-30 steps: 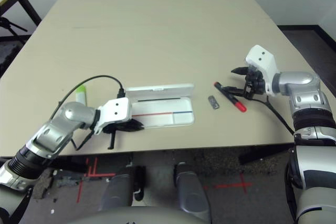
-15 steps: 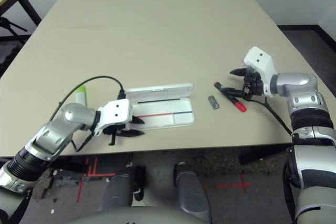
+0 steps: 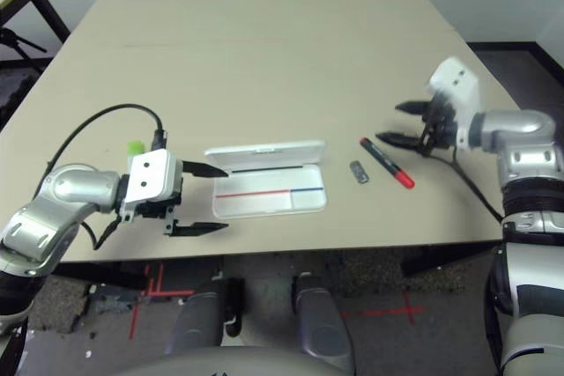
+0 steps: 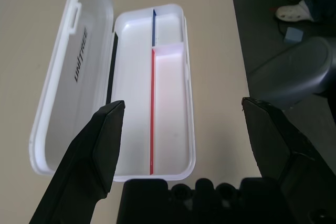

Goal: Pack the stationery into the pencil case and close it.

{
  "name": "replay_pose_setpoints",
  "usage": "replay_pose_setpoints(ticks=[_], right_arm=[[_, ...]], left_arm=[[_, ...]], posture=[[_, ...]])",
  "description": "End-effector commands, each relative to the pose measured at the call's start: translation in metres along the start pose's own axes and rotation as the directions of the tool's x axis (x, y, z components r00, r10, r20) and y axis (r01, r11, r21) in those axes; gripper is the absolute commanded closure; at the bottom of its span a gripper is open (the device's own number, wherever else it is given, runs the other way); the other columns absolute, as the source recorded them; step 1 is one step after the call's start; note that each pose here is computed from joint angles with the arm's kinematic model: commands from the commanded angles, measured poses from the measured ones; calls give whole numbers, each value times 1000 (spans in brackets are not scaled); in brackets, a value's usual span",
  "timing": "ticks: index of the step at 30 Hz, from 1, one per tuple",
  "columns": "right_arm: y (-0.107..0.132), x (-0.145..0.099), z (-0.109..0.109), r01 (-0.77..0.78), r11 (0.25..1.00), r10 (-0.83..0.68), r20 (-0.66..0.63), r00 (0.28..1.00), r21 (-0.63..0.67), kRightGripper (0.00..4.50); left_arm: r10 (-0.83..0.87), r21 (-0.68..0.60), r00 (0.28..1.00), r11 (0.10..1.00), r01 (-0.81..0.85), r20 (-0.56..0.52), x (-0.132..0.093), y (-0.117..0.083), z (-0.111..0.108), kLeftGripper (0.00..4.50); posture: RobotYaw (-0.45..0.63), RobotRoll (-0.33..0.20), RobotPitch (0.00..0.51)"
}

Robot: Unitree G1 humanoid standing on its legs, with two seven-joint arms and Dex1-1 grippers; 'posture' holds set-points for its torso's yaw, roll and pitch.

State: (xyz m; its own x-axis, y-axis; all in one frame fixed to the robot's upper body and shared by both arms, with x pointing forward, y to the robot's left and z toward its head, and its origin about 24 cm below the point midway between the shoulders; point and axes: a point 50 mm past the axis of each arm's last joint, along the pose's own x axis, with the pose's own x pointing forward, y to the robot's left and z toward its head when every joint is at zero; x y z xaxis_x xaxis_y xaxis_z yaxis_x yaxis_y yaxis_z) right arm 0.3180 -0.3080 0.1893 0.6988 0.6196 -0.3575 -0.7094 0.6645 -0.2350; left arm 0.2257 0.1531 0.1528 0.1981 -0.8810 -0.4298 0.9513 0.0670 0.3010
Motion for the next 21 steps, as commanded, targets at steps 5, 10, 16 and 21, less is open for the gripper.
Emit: replay_pose_setpoints(ticks=[5,10,16,21], right_arm=[[7,-11,10,178,975,-160,-138,977,130,0],[29,-10,7,146,975,-91,-298,950,168,0],[46,-2,-10,108,977,-21,-420,907,185,0],[45,10,-26,116,976,-15,-472,881,185,0]], left_arm=[[44,38,992,998,-49,116,-3,-2,12,8],[43,53,990,997,-50,133,-4,4,14,8],[29,73,992,997,-39,126,-1,5,17,8],[27,86,992,996,-37,119,1,5,20,8]], posture=[[25,0,138],[-1,0,145],[-5,0,143],[7,0,137]])
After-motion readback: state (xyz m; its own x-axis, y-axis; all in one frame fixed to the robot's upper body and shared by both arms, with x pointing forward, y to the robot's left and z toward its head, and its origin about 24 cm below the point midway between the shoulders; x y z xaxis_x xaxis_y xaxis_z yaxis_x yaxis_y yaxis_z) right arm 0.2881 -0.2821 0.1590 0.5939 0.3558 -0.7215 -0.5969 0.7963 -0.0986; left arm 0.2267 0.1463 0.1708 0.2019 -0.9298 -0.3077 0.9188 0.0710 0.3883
